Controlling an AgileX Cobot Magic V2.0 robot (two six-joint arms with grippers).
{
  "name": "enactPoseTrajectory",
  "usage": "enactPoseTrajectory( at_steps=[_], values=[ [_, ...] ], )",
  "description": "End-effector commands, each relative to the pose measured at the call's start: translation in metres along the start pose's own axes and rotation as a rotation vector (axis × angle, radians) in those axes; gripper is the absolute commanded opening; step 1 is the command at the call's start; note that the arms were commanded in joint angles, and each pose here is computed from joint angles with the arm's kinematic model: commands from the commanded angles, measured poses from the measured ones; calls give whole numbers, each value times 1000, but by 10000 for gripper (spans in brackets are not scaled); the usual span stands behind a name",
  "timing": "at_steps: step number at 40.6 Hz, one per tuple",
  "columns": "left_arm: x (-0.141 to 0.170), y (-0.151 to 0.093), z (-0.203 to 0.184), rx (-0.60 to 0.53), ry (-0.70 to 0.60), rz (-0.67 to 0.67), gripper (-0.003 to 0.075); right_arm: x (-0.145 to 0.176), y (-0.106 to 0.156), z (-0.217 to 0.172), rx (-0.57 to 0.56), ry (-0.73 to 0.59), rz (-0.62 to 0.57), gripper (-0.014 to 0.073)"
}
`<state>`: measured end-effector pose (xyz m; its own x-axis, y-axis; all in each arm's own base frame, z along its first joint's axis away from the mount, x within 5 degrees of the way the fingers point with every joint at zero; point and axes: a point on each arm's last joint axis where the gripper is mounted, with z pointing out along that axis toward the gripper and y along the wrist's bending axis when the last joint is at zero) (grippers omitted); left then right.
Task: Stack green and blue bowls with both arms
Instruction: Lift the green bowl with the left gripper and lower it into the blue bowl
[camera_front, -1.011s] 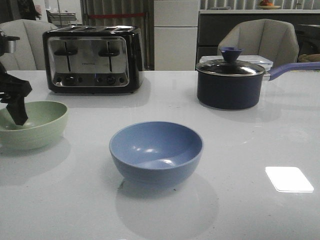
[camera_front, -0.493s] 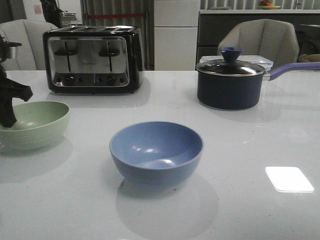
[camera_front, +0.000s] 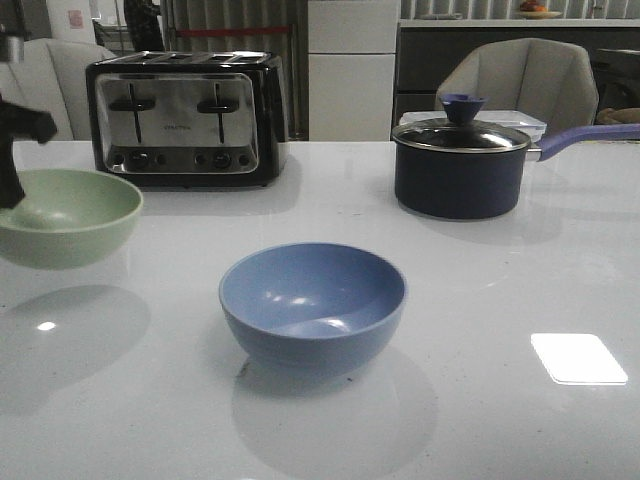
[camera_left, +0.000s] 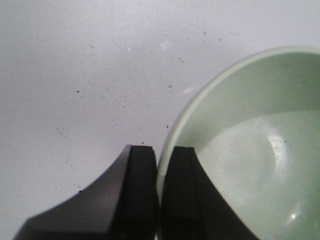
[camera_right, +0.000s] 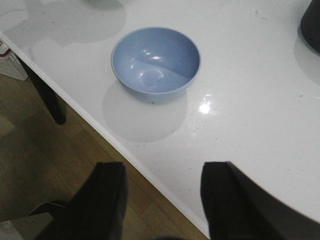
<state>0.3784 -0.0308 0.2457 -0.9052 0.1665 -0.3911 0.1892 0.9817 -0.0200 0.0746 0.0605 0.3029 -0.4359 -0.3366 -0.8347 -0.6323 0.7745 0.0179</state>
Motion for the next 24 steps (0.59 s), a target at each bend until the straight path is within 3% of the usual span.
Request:
enactPoseTrajectory(
  at_steps=[1,13,24],
  values=[
    [-8,-18,-62,68,-144,40,93,-14,-1,-5,11,-94,-17,445],
    [9,-84,-130,203,-261,222,93,-14,-1,-5,11,-94,-17,445],
    [19,-155,-122,312,-247,401,93,-14,-1,-5,11,-94,-17,445]
  ],
)
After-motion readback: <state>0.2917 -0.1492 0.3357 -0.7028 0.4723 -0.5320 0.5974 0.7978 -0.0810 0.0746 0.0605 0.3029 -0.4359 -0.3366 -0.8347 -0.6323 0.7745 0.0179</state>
